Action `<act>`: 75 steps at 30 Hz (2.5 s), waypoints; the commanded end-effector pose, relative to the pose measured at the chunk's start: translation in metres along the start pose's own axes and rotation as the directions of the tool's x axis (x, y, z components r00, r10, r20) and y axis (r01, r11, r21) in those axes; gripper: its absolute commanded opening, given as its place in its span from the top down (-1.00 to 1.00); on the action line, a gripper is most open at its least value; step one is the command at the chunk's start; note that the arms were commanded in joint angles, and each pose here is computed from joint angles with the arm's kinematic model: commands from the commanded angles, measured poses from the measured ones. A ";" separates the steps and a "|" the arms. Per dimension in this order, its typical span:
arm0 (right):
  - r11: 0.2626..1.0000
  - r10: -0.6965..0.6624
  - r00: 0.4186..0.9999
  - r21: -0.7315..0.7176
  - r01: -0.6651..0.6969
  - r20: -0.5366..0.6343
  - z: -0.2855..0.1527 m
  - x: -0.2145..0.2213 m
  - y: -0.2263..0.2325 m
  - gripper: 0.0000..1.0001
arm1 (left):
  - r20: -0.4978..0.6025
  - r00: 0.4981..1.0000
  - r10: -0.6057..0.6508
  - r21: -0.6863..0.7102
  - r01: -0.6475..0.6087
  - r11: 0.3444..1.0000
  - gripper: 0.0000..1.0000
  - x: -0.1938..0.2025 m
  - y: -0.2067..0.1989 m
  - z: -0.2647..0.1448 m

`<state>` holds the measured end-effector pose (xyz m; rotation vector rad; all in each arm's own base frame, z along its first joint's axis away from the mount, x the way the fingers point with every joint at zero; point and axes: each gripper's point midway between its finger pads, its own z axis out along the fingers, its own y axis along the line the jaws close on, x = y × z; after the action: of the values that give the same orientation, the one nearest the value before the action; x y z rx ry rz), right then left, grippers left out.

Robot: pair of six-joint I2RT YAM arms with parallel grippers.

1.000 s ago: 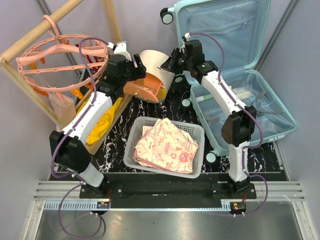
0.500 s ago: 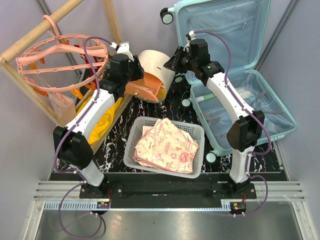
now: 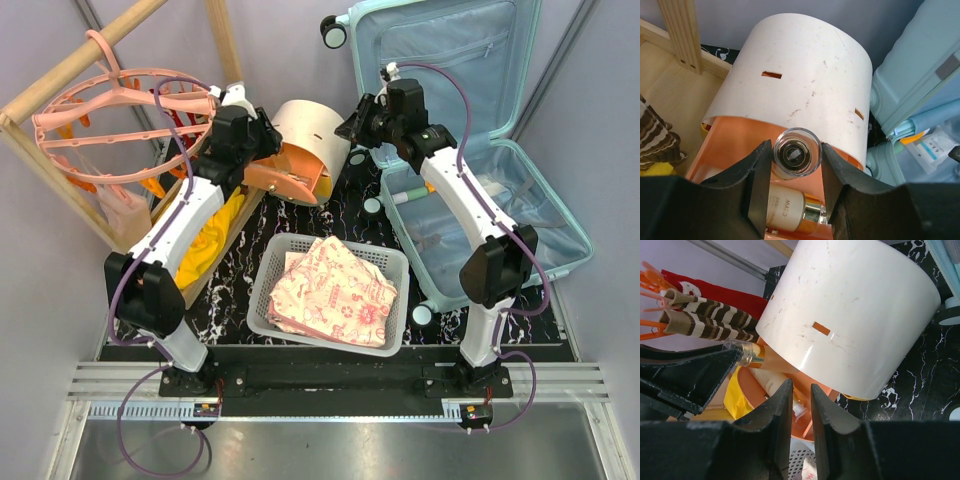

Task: Open, take out, and arrange the luggage
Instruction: Adjust the personal item in the drawer.

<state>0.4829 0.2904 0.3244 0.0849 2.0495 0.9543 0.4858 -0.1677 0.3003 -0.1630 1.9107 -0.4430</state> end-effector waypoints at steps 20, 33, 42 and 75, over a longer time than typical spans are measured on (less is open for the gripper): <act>0.999 -0.039 0.996 -0.025 0.041 0.082 -0.028 -0.024 0.015 0.34 | -0.056 0.970 -0.235 0.112 0.240 0.964 0.22 0.010 -0.004 -0.001; 0.999 -0.040 0.995 -0.012 0.042 0.092 -0.032 -0.028 0.010 0.31 | -0.008 0.987 -0.158 0.121 0.158 0.980 -0.52 -0.006 -0.005 -0.011; 0.999 -0.045 0.993 0.000 0.045 0.111 -0.037 -0.035 0.004 0.29 | 0.055 0.995 -0.081 0.079 0.077 0.994 -0.71 -0.024 0.001 -0.024; 0.930 0.184 0.955 0.273 -0.246 0.233 -0.135 -0.042 -0.161 -0.03 | 0.074 0.971 0.226 0.070 -0.231 0.970 -0.86 0.005 -0.046 -0.066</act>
<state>0.4655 0.1080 0.2899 0.4573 2.0512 0.7037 0.4358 -0.2005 0.3060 0.0805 1.9020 -0.3861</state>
